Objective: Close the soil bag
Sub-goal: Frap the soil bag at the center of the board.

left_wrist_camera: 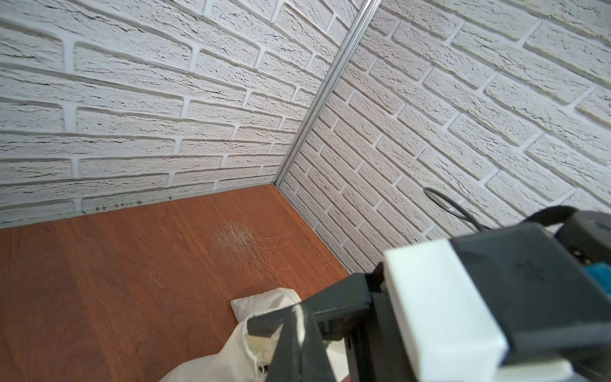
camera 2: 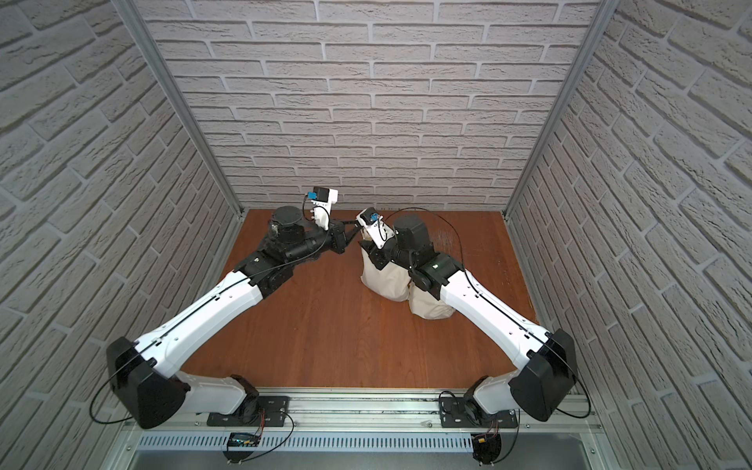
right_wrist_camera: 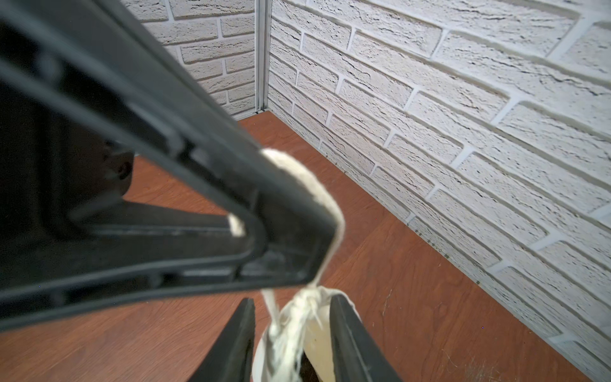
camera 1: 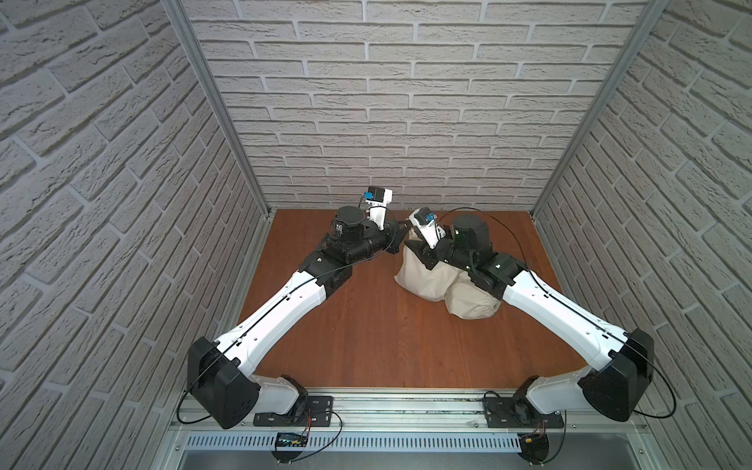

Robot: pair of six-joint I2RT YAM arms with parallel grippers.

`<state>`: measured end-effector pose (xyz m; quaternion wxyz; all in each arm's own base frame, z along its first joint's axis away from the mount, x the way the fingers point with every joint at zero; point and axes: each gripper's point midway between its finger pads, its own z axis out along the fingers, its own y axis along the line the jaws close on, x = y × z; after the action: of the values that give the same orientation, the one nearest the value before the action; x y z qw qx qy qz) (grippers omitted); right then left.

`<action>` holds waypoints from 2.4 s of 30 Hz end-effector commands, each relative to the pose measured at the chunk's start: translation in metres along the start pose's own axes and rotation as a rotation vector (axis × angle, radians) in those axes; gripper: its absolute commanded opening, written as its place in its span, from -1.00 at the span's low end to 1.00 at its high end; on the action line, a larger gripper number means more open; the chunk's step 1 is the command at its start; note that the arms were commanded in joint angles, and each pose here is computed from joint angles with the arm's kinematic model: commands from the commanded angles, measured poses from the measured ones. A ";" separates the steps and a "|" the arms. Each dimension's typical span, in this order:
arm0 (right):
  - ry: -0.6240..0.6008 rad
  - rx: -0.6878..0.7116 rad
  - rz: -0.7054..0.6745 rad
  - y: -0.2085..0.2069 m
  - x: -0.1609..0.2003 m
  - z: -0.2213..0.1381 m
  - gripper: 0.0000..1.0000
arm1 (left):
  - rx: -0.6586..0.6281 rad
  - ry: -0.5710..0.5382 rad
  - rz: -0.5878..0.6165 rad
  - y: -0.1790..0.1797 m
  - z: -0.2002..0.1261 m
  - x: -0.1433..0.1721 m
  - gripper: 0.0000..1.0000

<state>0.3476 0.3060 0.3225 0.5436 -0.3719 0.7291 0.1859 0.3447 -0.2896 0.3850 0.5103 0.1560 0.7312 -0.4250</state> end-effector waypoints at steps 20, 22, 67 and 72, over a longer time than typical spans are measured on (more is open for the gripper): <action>0.094 0.016 0.069 -0.032 0.041 -0.025 -0.46 | -0.045 -0.213 -0.025 0.009 -0.055 -0.087 -1.00; 0.029 -0.044 0.038 -0.015 0.013 -0.026 -0.33 | -0.037 -0.198 -0.028 0.008 -0.050 -0.085 -1.00; 0.485 0.377 0.194 -0.124 0.126 -0.052 -0.65 | -0.195 -0.441 -0.089 0.034 -0.160 -0.199 -1.00; 0.365 0.458 0.158 -0.144 0.069 -0.087 -0.69 | -0.247 -0.416 -0.096 0.053 -0.154 -0.186 -1.00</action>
<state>0.3879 0.1824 0.2947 0.4632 -0.2618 0.8430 0.0790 0.3837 -0.1287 0.4520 0.5103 -0.0442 0.7604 -0.3993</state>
